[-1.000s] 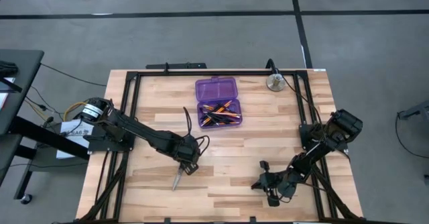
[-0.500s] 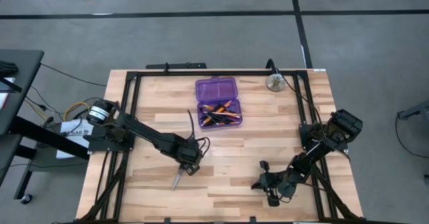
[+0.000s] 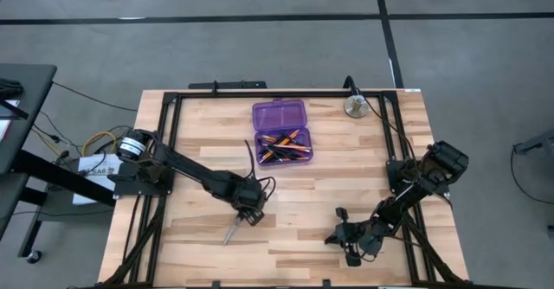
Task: Pick & place school supplies into a supply box
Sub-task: Put the red black scissors into the purple supply box
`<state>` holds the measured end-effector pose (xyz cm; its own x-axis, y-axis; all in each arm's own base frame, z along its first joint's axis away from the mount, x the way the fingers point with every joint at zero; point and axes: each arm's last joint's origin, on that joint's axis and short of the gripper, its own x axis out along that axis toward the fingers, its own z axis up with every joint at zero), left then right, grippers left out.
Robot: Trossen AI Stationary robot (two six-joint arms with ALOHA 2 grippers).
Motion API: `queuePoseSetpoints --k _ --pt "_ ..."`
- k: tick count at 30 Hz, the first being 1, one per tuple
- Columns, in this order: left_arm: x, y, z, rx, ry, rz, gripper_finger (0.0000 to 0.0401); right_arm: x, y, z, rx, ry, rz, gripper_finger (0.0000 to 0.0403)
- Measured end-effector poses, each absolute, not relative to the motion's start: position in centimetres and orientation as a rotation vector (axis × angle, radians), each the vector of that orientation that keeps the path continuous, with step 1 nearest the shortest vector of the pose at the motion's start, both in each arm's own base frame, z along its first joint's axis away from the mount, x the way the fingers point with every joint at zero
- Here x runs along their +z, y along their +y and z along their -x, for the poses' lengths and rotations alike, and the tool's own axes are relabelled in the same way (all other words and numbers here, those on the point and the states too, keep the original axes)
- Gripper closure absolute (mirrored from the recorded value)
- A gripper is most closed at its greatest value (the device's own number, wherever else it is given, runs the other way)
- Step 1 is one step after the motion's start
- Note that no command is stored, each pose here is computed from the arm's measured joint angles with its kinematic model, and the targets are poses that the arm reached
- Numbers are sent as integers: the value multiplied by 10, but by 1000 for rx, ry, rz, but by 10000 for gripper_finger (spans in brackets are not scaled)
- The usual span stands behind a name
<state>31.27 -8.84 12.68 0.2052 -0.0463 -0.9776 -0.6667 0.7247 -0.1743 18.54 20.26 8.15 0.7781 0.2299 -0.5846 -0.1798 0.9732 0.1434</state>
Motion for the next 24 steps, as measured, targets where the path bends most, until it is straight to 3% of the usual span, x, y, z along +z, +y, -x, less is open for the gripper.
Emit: queuePoseSetpoints --k 9,24 --pt "126 -83 -313 484 1330 648 338 81 203 -185 225 643 -80 402" --pt "166 -90 -346 377 1258 570 341 81 204 -184 228 643 -79 402"
